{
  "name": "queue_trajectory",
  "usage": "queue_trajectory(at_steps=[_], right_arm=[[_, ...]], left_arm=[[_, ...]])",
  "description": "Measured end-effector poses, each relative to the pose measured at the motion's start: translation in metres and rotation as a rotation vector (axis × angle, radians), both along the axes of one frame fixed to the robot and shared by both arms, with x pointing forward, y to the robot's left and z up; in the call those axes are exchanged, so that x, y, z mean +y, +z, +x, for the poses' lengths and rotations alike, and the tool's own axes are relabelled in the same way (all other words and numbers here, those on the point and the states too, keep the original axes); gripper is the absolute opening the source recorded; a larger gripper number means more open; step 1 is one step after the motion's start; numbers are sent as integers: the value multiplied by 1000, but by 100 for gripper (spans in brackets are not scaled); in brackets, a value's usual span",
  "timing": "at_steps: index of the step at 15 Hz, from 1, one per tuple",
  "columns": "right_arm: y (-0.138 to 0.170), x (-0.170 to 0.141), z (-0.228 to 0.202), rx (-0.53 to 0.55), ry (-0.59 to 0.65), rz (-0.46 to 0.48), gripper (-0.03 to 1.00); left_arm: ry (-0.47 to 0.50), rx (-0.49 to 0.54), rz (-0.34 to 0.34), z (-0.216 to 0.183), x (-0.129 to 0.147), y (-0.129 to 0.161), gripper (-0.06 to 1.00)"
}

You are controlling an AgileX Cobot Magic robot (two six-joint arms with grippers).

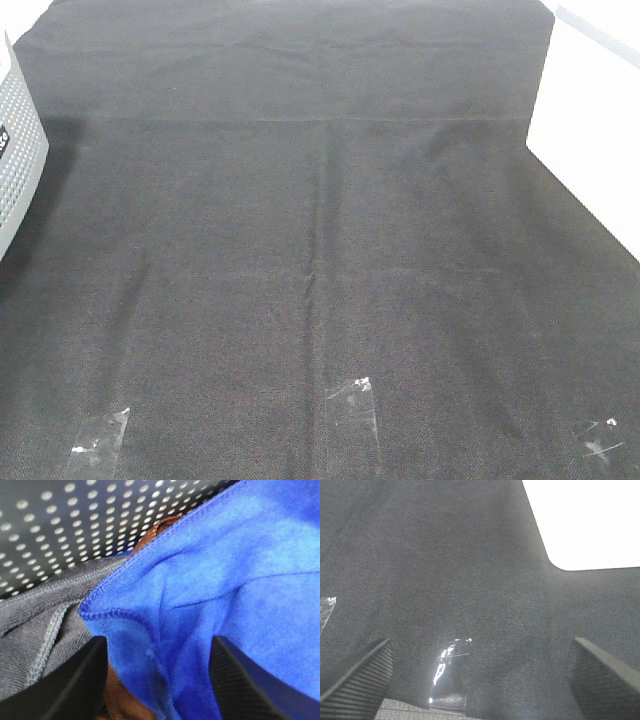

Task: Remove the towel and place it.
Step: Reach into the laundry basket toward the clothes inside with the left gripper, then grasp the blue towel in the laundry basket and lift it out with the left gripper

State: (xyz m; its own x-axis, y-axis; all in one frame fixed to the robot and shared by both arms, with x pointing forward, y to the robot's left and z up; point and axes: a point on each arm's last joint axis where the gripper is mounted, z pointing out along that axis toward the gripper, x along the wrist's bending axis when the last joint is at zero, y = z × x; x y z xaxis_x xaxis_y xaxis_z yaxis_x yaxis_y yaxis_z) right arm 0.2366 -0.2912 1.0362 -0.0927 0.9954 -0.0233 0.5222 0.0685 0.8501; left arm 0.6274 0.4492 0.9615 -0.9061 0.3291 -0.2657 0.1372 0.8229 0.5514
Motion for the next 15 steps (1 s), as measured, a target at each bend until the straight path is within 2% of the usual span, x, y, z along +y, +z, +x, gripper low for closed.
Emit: queue_trajectory(at_steps=[2,7,15], right_arm=[[0,0,0,0,0,0,89],[0,0,0,0,0,0,89],[0,0,0,0,0,0,89]], left_arm=[[2,4,3,0,0,-2,54],[35,-31,41,2,4,1,42],[32,-57,0,8,3,-13,41]])
